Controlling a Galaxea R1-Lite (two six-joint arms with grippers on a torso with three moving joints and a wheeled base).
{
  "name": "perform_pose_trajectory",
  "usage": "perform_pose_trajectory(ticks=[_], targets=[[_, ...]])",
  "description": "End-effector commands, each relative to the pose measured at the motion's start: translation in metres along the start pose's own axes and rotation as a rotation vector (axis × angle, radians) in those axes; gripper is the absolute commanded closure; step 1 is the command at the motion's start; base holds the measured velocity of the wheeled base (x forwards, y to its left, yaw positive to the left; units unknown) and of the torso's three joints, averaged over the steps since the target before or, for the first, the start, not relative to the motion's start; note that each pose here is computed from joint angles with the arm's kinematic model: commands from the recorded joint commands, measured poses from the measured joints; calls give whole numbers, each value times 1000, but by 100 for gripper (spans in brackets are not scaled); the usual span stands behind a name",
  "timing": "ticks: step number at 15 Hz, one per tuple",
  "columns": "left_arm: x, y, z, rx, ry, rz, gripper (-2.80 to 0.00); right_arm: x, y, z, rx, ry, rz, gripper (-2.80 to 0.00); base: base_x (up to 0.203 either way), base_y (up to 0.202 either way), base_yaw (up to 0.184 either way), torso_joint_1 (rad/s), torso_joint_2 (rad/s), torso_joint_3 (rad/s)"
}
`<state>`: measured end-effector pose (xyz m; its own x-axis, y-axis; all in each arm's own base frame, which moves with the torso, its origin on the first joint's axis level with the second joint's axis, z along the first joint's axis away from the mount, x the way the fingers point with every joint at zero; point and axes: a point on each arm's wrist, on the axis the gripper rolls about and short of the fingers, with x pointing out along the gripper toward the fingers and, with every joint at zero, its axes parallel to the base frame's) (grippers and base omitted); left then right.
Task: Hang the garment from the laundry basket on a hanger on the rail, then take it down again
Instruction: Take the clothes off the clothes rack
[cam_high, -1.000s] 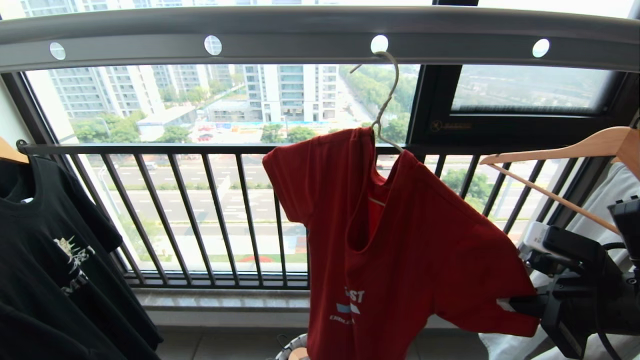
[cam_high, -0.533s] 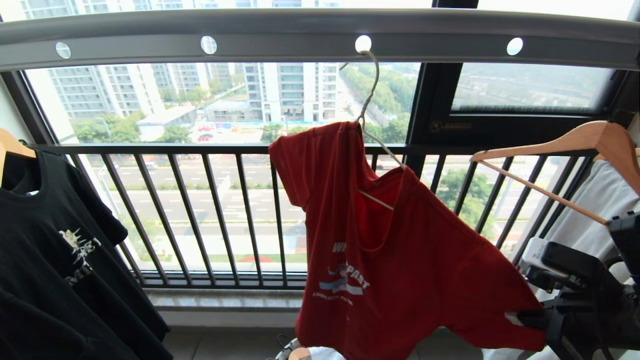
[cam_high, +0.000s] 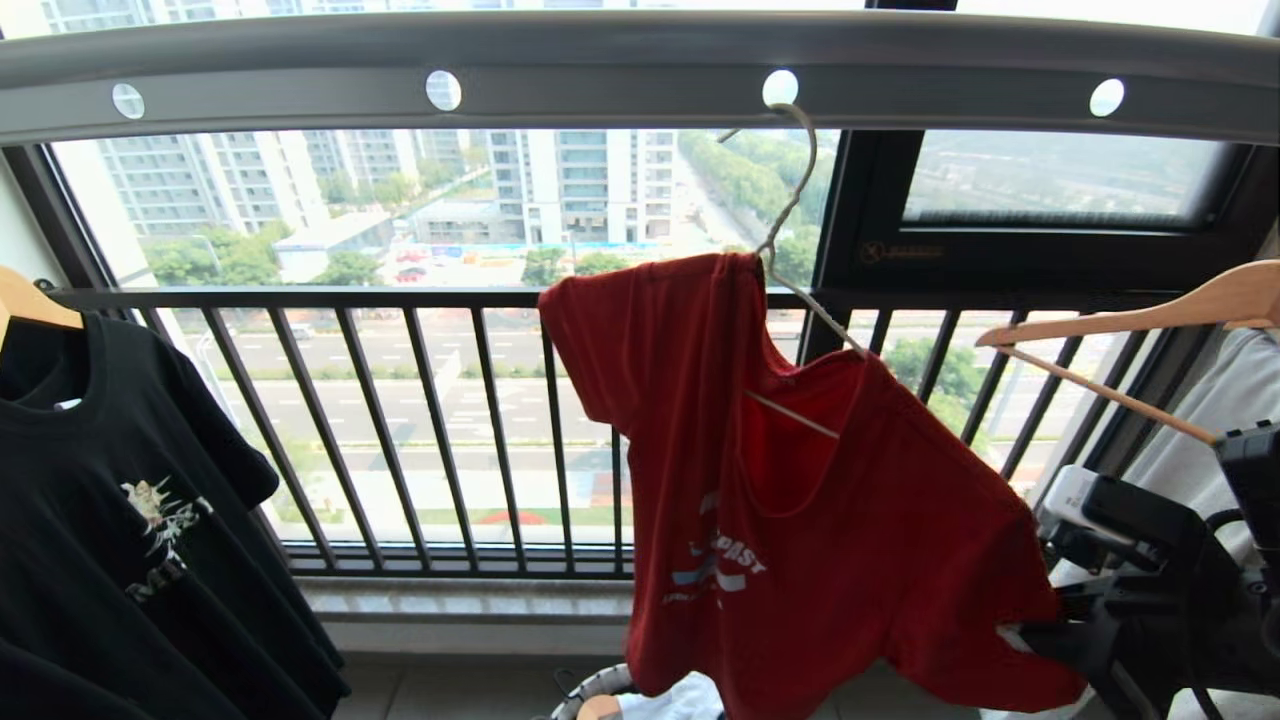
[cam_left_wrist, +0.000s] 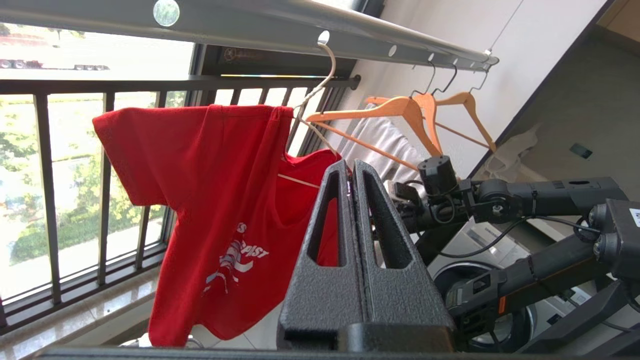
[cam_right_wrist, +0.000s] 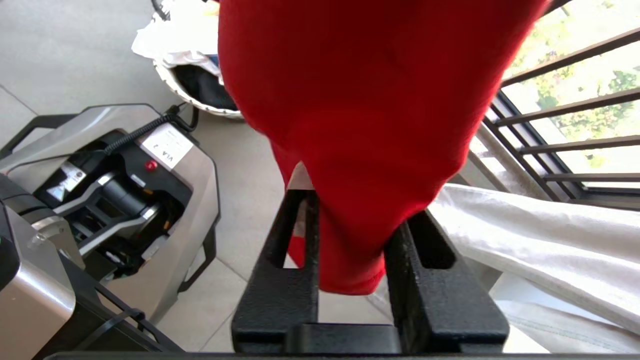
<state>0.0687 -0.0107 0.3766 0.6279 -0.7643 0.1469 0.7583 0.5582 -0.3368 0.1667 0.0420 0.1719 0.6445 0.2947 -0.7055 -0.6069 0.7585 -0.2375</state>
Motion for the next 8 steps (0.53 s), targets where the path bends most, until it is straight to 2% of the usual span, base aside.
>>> perform_pose_trajectory(ticks=[1,4,8], targets=[[0,1,0,-5,4,-4,0,-16,2,2,-13,-59,-30,-280,0,0,0,0,0,0],[0,0,0,-5,6,-6,0,-38,6,-1,-18,-98,-58,-280,0,0,0,0,0,0],[1,1,-1,-8,8,-8,0,-84,7,12,-36,-237,-130,-280,0,0,0,0,0,0]])
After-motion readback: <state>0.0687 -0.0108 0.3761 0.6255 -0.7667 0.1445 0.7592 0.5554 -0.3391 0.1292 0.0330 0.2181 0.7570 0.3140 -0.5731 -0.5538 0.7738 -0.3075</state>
